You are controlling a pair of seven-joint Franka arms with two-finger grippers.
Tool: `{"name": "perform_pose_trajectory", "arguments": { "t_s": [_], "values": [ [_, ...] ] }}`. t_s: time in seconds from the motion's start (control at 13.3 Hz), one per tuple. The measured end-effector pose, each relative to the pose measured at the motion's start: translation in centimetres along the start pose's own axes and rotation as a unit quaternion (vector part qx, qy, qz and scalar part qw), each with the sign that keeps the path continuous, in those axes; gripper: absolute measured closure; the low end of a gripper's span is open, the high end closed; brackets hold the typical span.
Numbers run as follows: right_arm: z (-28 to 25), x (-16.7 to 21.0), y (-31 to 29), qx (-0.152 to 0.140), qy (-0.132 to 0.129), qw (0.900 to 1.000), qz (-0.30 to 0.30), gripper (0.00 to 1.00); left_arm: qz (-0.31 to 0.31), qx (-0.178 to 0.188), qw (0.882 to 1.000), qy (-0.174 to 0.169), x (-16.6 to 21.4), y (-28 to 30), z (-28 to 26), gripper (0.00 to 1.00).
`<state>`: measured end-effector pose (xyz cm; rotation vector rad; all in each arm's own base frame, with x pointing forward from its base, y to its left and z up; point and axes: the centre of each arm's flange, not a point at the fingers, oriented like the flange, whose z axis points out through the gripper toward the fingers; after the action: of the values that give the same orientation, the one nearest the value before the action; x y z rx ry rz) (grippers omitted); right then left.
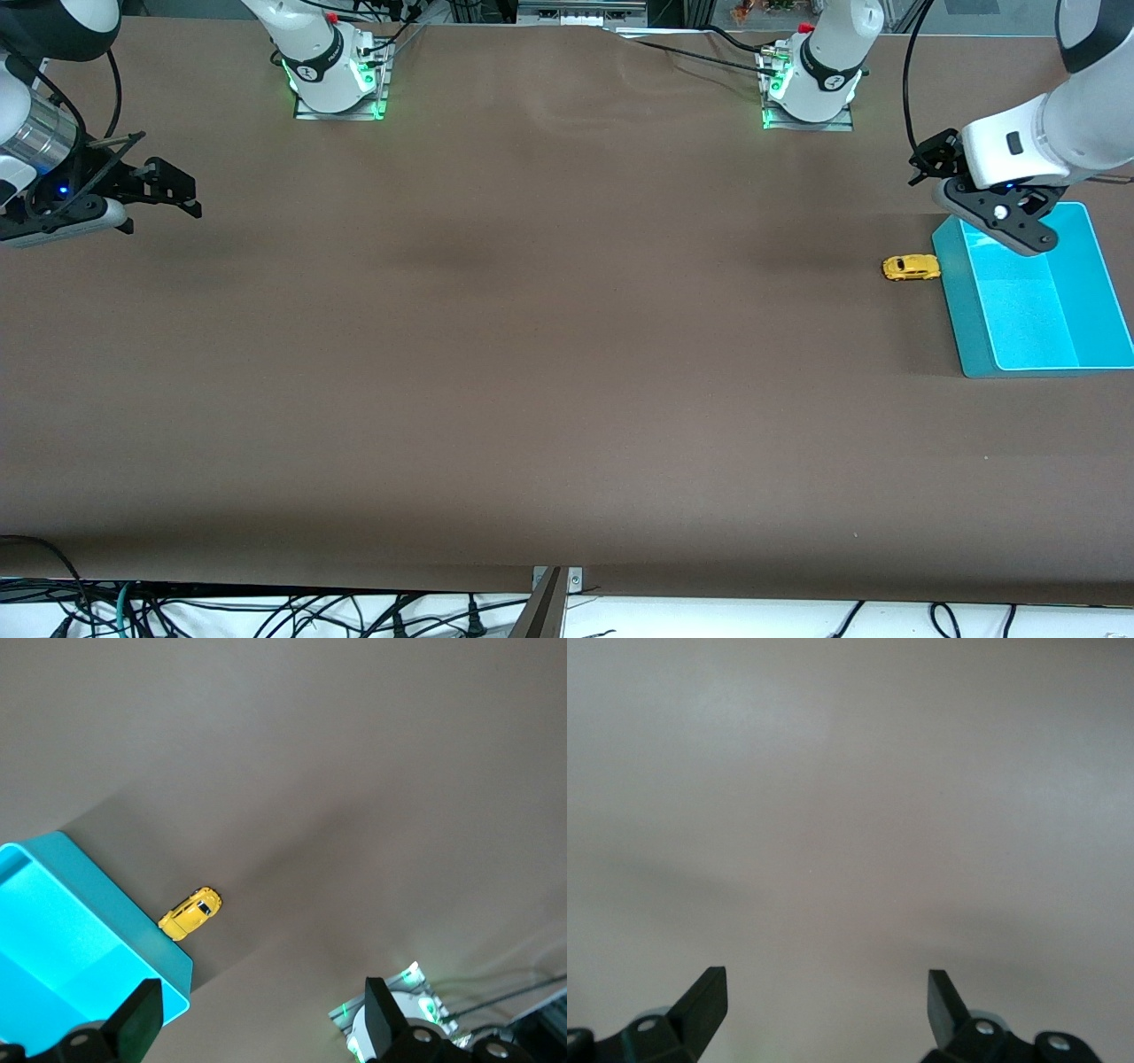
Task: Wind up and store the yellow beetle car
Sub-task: 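Lower the left gripper onto the yellow car and close it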
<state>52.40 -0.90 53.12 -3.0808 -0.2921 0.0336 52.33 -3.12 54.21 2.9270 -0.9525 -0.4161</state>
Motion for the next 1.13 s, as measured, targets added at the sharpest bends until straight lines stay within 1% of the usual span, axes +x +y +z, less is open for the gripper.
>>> {"name": "perform_pose_trajectory", "arguments": {
  "t_s": [0.15,0.3,0.53,0.68,0.75,0.83,0.98,1.05,1.13],
  "values": [
    [0.1,0.1,-1.1,0.001,-0.006,0.999,0.032,0.0,0.049,-0.013,0.999,-0.013,-0.5,-0.8,1.8,0.0],
    [0.0,0.2,-1.7,0.001,-0.007,0.999,0.04,0.0,0.101,-0.023,0.994,-0.018,-1.0,-2.0,3.6,0.0],
    [-0.1,0.1,-1.6,0.001,-0.008,0.999,0.041,0.0,0.175,-0.029,0.984,-0.012,-1.6,-3.9,7.0,0.0],
    [-0.2,0.1,-1.6,0.001,-0.008,0.999,0.042,0.0,0.212,-0.037,0.977,-0.005,-2.9,-6.2,10.9,0.0],
    [-0.4,0.2,-1.6,0.001,-0.007,0.999,0.042,0.0,0.233,-0.042,0.972,-0.001,-3.9,-7.4,13.7,0.0],
    [-0.9,0.2,-1.6,0.001,-0.005,0.999,0.041,0.0,0.259,-0.04,0.965,0.009,-4.9,-8.5,16.6,0.0],
    [-1.4,0.3,-1.6,0.001,-0.004,0.999,0.041,0.0,0.33,-0.013,0.943,0.033,-6.0,-9.8,21.0,0.0],
    [-1.4,0.3,-1.6,0.001,-0.004,0.999,0.041,0.0,0.355,-0.003,0.934,0.038,-6.1,-9.8,22.6,0.0],
    [-1.3,0.4,-1.6,0.002,-0.005,0.999,0.041,0.0,0.367,0.001,0.93,0.04,-6.3,-9.6,24.0,0.0]
  ]
}}
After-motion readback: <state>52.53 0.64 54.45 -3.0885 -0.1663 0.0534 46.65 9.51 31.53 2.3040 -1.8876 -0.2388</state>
